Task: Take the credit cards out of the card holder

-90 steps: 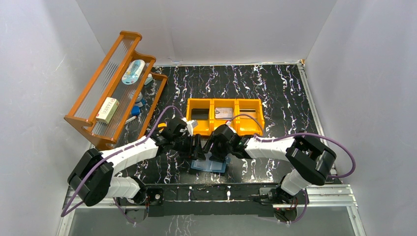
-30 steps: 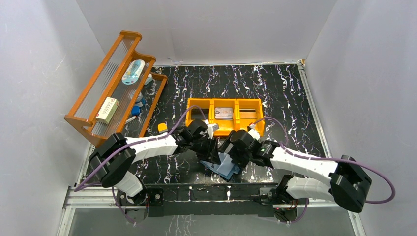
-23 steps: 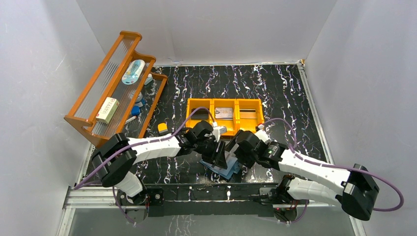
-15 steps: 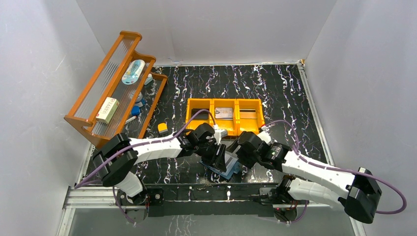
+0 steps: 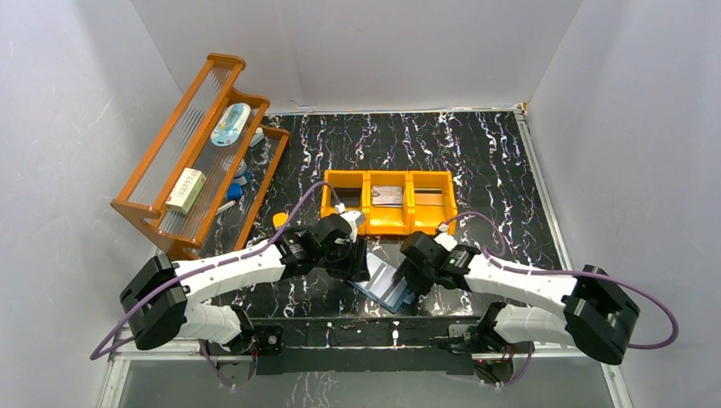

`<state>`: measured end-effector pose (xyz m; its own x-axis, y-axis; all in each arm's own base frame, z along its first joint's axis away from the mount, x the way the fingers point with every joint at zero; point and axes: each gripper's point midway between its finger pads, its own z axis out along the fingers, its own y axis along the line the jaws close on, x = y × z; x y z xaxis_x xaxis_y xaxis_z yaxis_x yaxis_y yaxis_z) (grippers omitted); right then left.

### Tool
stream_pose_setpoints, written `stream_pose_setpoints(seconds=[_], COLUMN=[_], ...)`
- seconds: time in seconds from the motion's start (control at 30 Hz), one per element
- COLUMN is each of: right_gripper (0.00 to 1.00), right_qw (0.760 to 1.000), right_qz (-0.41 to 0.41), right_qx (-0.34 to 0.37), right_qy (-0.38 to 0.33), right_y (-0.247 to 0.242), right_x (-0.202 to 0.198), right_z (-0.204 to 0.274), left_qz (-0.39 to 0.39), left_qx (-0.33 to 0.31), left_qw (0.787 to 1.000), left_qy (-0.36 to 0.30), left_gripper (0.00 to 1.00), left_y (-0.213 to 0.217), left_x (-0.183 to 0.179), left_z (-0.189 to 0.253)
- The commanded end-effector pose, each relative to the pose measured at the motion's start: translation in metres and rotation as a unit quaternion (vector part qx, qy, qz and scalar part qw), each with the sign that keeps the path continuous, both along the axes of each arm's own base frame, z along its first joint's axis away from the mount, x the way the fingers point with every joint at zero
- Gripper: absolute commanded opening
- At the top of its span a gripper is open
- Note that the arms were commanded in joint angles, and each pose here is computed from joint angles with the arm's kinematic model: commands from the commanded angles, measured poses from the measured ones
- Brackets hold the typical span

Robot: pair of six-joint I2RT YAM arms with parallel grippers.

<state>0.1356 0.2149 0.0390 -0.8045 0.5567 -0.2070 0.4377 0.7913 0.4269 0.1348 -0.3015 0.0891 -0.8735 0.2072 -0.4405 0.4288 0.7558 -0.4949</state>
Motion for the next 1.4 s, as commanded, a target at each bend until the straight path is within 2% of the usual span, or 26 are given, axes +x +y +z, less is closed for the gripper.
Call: stream_pose_setpoints(seconds=[0.0, 0.27, 0.47, 0.6, 0.73, 0.83, 1.0, 1.17, 1.27, 1.37], right_gripper=[0.50, 0.34, 0.34, 0.42, 0.53, 0.57, 0.57, 0.55, 0.54, 0.52], right_qw=[0.999, 0.989, 0.970, 0.952, 0.953, 0.960, 0.975, 0.968, 0.970, 0.980], right_qz=[0.048, 0.145, 0.234, 0.291, 0.280, 0.256, 0.198, 0.192, 0.193, 0.172], right_qx=[0.024, 0.008, -0.009, -0.006, -0.022, -0.008, 0.044, 0.133, 0.134, 0.094], right_qy=[0.008, -0.027, -0.066, -0.101, -0.116, -0.118, -0.095, -0.092, -0.063, -0.027], right_y=[0.019, 0.036, 0.046, 0.058, 0.060, 0.060, 0.063, 0.088, 0.094, 0.085], right_x=[-0.002, 0.006, 0.015, 0.024, 0.037, 0.038, 0.030, 0.023, 0.019, 0.018], right_z=[-0.010, -0.019, -0.018, -0.002, 0.031, 0.051, 0.064, 0.074, 0.058, 0.035], left_qz=[0.052, 0.059, 0.058, 0.055, 0.052, 0.052, 0.057, 0.079, 0.094, 0.098], left_qx=[0.037, 0.036, 0.043, 0.045, 0.042, 0.040, 0.036, 0.034, 0.026, 0.016], left_qw=[0.998, 0.997, 0.997, 0.997, 0.998, 0.998, 0.998, 0.996, 0.994, 0.994], left_qy=[-0.014, -0.025, -0.015, -0.002, 0.003, 0.006, 0.013, 0.026, 0.039, 0.048], left_gripper=[0.46, 0.48, 0.49, 0.50, 0.50, 0.50, 0.50, 0.51, 0.51, 0.51], left_y=[0.026, 0.036, 0.039, 0.037, 0.034, 0.033, 0.032, 0.040, 0.045, 0.048], left_x=[0.010, 0.012, 0.010, 0.009, 0.009, 0.010, 0.012, 0.017, 0.021, 0.022], left_z=[-0.005, 0.000, -0.006, -0.011, -0.012, -0.014, -0.015, -0.020, -0.022, -0.021])
